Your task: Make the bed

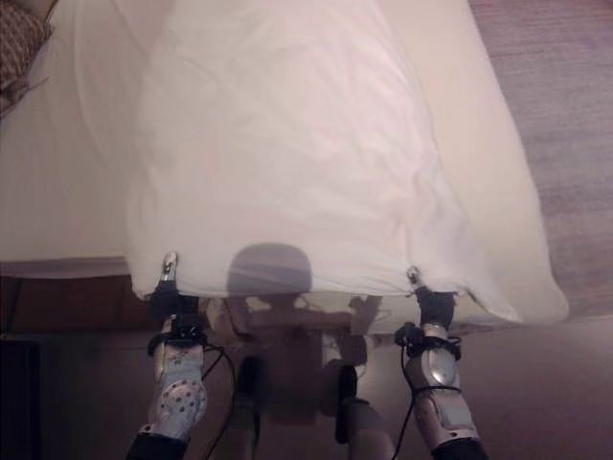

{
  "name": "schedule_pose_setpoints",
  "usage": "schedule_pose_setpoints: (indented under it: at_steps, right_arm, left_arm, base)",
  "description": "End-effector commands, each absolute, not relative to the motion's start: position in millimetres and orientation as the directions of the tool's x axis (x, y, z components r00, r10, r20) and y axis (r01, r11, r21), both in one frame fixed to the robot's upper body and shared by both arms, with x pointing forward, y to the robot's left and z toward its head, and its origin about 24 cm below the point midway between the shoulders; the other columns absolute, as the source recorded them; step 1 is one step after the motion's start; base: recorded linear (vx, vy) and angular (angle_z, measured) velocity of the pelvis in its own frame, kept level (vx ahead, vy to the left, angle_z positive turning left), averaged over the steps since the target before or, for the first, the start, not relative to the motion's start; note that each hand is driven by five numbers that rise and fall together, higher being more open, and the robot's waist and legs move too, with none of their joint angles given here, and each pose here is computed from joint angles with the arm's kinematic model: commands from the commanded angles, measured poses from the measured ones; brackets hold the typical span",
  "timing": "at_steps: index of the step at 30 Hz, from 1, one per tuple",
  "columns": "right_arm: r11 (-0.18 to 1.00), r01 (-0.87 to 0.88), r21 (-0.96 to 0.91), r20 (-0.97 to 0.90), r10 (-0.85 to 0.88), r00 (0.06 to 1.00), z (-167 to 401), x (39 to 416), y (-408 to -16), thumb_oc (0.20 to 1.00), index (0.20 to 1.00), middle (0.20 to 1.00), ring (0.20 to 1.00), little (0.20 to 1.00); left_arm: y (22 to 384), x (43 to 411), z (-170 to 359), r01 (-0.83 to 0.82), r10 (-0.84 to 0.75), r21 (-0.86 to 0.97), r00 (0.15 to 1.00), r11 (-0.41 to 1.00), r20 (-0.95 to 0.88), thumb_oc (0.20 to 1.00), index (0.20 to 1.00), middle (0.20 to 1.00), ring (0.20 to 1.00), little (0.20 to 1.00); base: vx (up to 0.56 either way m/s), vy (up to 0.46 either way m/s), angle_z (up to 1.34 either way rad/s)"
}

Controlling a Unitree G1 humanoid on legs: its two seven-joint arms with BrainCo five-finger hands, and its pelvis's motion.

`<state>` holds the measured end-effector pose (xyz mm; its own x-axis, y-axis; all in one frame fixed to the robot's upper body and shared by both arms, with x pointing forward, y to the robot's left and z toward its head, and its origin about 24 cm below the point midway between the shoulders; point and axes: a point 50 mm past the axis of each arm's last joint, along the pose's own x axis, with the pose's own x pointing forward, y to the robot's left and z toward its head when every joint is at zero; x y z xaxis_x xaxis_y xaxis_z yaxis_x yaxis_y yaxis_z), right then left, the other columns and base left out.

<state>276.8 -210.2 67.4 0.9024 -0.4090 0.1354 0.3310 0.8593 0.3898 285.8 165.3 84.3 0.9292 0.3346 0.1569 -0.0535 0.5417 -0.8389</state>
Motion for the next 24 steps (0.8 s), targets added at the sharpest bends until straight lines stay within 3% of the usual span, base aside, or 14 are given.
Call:
schedule_pose_setpoints:
  at_steps: [1,8,18,24]
  right_arm:
    - [0.821,0.383,0.424,0.283,-0.522,0.805,98.4,269.6,-239.5,0.200,0.200,0.200,0.200,0.200]
    - [0.851,0.297,0.434,0.276,-0.439,0.855,95.2,274.7,-219.8,0.200,0.200,0.200,0.200,0.200]
    - [0.809,0.167,0.563,0.309,-0.394,0.866,129.6,297.9,-202.9,0.200,0.200,0.200,0.200,0.200]
    - [0.848,0.008,0.530,0.556,-0.355,0.752,204.1,301.9,-198.3,0.200,0.200,0.200,0.200,0.200]
  left_arm:
    - [214.3,268.5,126.4,-0.008,0.470,-0.754,0.786,0.657,0.402,0.200,0.200,0.200,0.200,0.200]
    - [226.2,265.0,129.1,-0.088,0.497,-0.697,0.765,0.711,0.410,0.200,0.200,0.200,0.200,0.200]
    - [223.1,287.5,174.1,-0.031,0.494,-0.694,0.726,0.719,0.479,0.200,0.200,0.200,0.200,0.200]
    - [223.9,284.0,234.7,0.092,0.475,-0.640,0.591,0.763,0.652,0.200,0.200,0.200,0.200,0.200]
  base:
    - [0.04,0.608,0.16]
    - [0.04,0.349,-0.21]
    - [0.00,-0.016,-0.09]
    - [-0.01,-0.045,0.09]
